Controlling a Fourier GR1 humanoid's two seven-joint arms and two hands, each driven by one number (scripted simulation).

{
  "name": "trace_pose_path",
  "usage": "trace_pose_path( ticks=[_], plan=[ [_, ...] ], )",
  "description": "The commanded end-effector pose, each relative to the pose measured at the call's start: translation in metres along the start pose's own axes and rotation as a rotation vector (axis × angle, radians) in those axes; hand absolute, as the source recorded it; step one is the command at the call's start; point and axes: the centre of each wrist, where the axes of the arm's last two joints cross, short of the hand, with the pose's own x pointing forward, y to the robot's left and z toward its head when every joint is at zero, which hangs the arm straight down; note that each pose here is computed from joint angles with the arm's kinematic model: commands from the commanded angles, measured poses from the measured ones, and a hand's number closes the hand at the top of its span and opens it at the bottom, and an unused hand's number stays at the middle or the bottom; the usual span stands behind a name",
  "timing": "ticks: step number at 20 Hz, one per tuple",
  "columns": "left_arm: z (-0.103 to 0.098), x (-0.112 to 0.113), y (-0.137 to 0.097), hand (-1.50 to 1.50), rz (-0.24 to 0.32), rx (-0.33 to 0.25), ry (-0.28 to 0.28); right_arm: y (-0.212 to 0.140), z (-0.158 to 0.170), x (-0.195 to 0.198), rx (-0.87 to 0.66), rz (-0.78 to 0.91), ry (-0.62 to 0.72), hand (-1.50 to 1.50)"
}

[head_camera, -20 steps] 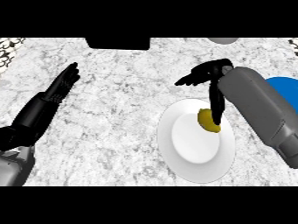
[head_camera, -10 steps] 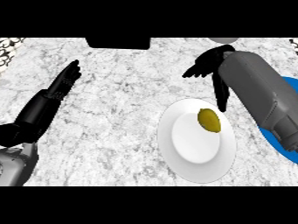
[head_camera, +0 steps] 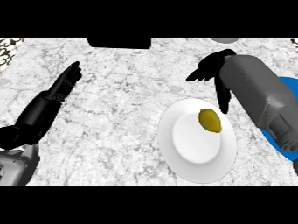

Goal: Pick the lemon from the plate and place it in the plate

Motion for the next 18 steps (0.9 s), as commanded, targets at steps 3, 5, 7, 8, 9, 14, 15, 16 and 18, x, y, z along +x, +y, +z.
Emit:
trace_pose_path(
  ticks=[3,5,7,8,9,14,15,16,18],
  plan=[
    [0.007,-0.008,-0.001,0.00,0.000,-0.017,-0.001,0.015,-0.021,-0.004,0.093,0.037,-0.013,-1.50],
    [0.000,-0.001,0.000,0.00,0.011,0.012,0.012,0.023,-0.032,-0.001,0.108,0.047,-0.029,-1.50],
    [0.009,-0.001,-0.005,0.00,-0.017,-0.003,-0.006,0.035,-0.041,-0.017,0.145,0.050,0.005,-1.50],
    [0.009,0.013,-0.013,0.00,0.001,-0.010,0.000,0.030,-0.042,0.000,0.139,0.081,0.000,-1.50],
    [0.003,0.000,0.013,0.00,-0.011,0.006,0.001,0.033,-0.045,0.001,0.139,0.087,-0.015,-1.50],
    [0.018,-0.010,0.004,0.00,0.006,0.014,0.011,0.039,-0.054,0.002,0.187,0.094,0.015,-1.50],
    [0.005,-0.011,0.017,0.00,-0.012,0.036,0.010,0.045,-0.058,-0.007,0.201,0.101,0.031,-1.50],
    [0.000,0.003,0.011,0.00,-0.010,0.007,0.003,0.048,-0.064,0.002,0.213,0.095,0.008,-1.50],
    [0.006,-0.003,-0.003,0.00,-0.013,0.015,0.008,0.061,-0.069,-0.019,0.234,0.102,-0.002,-1.50]
  ],
)
